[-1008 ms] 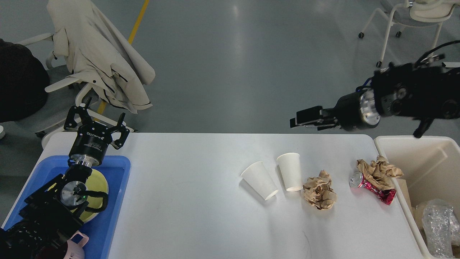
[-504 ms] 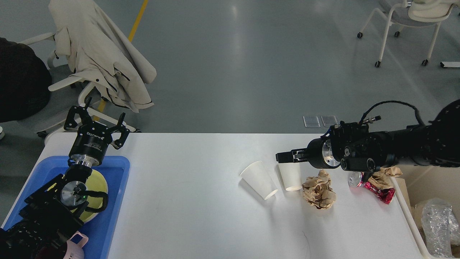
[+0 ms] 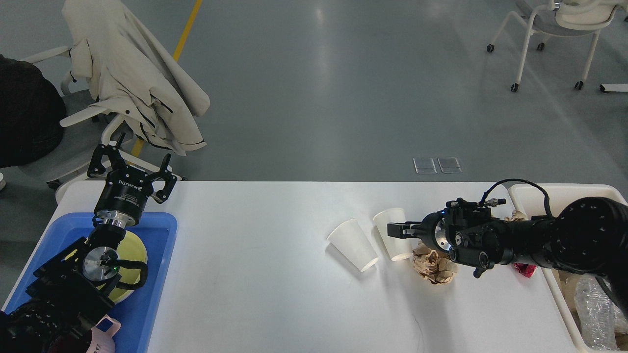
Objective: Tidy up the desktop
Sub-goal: 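Grasp the white paper cup farther from the robot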
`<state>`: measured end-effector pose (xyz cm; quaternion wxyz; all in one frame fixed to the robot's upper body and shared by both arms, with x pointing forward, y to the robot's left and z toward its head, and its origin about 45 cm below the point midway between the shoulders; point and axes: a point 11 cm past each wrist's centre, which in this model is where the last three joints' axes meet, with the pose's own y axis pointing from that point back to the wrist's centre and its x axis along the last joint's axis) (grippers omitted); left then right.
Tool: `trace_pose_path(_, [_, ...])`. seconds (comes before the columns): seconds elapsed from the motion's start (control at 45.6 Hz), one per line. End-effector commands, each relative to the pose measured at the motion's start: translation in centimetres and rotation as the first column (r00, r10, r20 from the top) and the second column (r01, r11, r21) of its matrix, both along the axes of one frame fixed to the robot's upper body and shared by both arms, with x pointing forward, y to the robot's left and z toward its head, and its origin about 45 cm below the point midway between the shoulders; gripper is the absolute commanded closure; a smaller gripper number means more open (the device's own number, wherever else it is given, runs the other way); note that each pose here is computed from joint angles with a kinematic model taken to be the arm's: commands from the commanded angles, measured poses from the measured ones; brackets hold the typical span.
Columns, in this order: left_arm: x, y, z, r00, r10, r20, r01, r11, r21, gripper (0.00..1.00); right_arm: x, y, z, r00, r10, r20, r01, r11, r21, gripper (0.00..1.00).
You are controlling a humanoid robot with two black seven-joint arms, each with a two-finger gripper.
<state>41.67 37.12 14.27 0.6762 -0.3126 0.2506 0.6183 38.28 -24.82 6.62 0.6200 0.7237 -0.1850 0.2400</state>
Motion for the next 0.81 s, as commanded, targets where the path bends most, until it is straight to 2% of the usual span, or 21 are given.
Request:
trace_pose_path(0.0, [0.0, 0.0, 0.0, 1.0, 0.0, 0.0, 0.0, 1.0, 0.0, 0.0, -0.1, 0.8, -0.1, 1.0, -0.014, -0.005, 0.014, 0.999, 0.04, 0.0])
trace_pose_path(0.438, [0.0, 0.0, 0.0, 1.0, 0.0, 0.0, 0.0, 1.0, 0.0, 0.0, -2.0, 1.1, -1.9, 0.998, -0.043, -0.05, 0.047, 0.995, 0.086, 0.0])
trace_pose_path(0.657, [0.0, 0.0, 0.0, 1.0, 0.0, 0.0, 0.0, 1.0, 0.0, 0.0, -1.8, 1.4, -2.0, 0.997, -0.075, -0.004, 0.075, 0.99, 0.117, 0.03])
trace_pose_path(0.701, [0.0, 0.0, 0.0, 1.0, 0.0, 0.0, 0.0, 1.0, 0.0, 0.0, -1.8, 1.4, -2.0, 0.996, -0.083, -0.004, 0.083, 0.99, 0.112, 0.1])
trace_pose_path(0.723, [0.0, 0.0, 0.0, 1.0, 0.0, 0.0, 0.0, 1.0, 0.0, 0.0, -1.7, 1.3, -2.0, 0.996, -0.086, -0.003, 0.086, 0.99, 0.111, 0.17])
trace_pose_path(0.789, [0.0, 0.0, 0.0, 1.0, 0.0, 0.0, 0.0, 1.0, 0.0, 0.0, -2.0, 1.1, -2.2, 0.996, -0.089, -0.01, 0.09, 0.99, 0.107, 0.49])
